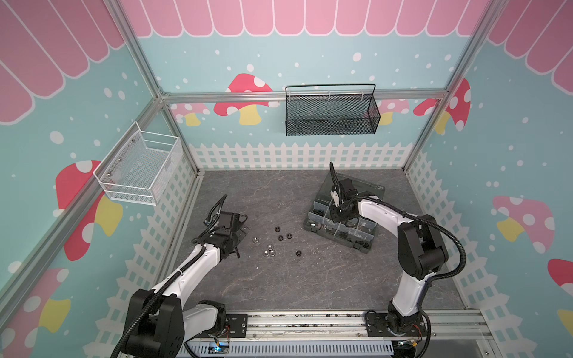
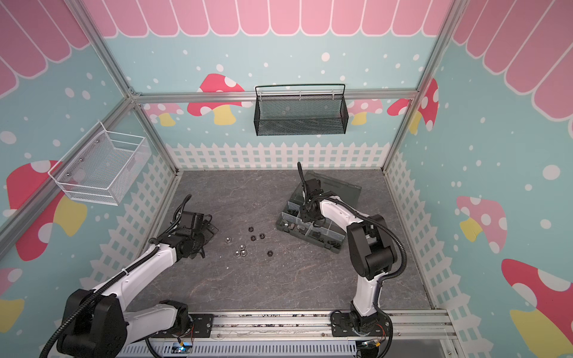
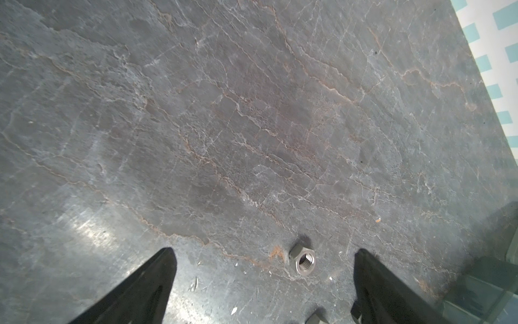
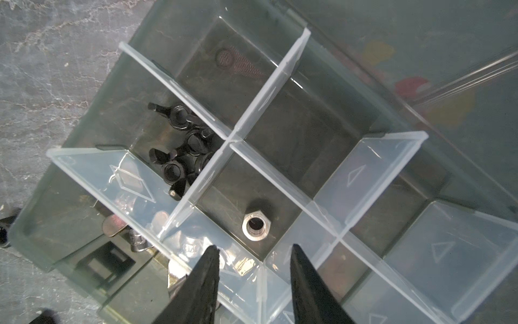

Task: Sort the screws and nuts into containers
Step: Place the nut into the container, then pick up the nut from the middle-left of the table.

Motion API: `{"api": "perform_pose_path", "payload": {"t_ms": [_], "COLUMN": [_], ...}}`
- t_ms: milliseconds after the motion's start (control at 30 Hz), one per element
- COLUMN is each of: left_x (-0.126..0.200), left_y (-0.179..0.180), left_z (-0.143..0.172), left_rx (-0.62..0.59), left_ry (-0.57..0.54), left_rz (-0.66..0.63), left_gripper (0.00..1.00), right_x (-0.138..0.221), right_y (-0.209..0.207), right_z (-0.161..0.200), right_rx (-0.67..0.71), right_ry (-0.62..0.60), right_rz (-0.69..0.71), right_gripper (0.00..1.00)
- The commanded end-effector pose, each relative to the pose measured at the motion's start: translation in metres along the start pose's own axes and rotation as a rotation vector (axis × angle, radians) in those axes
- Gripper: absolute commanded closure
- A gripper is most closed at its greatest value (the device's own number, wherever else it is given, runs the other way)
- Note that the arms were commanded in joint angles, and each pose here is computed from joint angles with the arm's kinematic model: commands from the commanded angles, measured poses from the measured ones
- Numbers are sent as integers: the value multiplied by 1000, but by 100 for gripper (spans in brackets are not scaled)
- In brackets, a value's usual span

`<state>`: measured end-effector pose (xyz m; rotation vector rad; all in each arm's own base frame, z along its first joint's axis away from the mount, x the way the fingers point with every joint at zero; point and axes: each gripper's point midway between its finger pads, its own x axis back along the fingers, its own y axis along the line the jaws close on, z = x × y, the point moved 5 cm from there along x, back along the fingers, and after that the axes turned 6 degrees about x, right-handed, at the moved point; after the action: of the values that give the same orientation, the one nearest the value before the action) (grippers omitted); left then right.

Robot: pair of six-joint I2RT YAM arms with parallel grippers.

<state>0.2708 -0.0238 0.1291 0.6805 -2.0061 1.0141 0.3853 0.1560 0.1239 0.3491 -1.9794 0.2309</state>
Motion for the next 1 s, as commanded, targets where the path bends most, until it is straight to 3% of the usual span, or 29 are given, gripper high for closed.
{"api": "perform_pose_path", "payload": {"t_ms": [0,200,400,633,967], "left_x": [3,4,4,3,16], "left_y": [-9,-6,2,24,43], "left_z": [-7,-8,-9,-12,-19], "left_rx": [6,6,22,99,165], "left_ry": [-18,-25,-36,-47,-124], "left_rz": [26,12,-18,-55,-45], "left_gripper": [0,0,0,0,0], "right_x": [22,56,62,30,-9], "right_y": [2,30,103,198,298], "right_z": [-5,-21,-35,-38,-29], "right_rx": [0,63,220,393,595], "right_ry": [-46,-138,-155,-117,-105], "right_rz": [-10,-27,-88,-230,-342], "right_gripper": [56,56,56,57,54]}}
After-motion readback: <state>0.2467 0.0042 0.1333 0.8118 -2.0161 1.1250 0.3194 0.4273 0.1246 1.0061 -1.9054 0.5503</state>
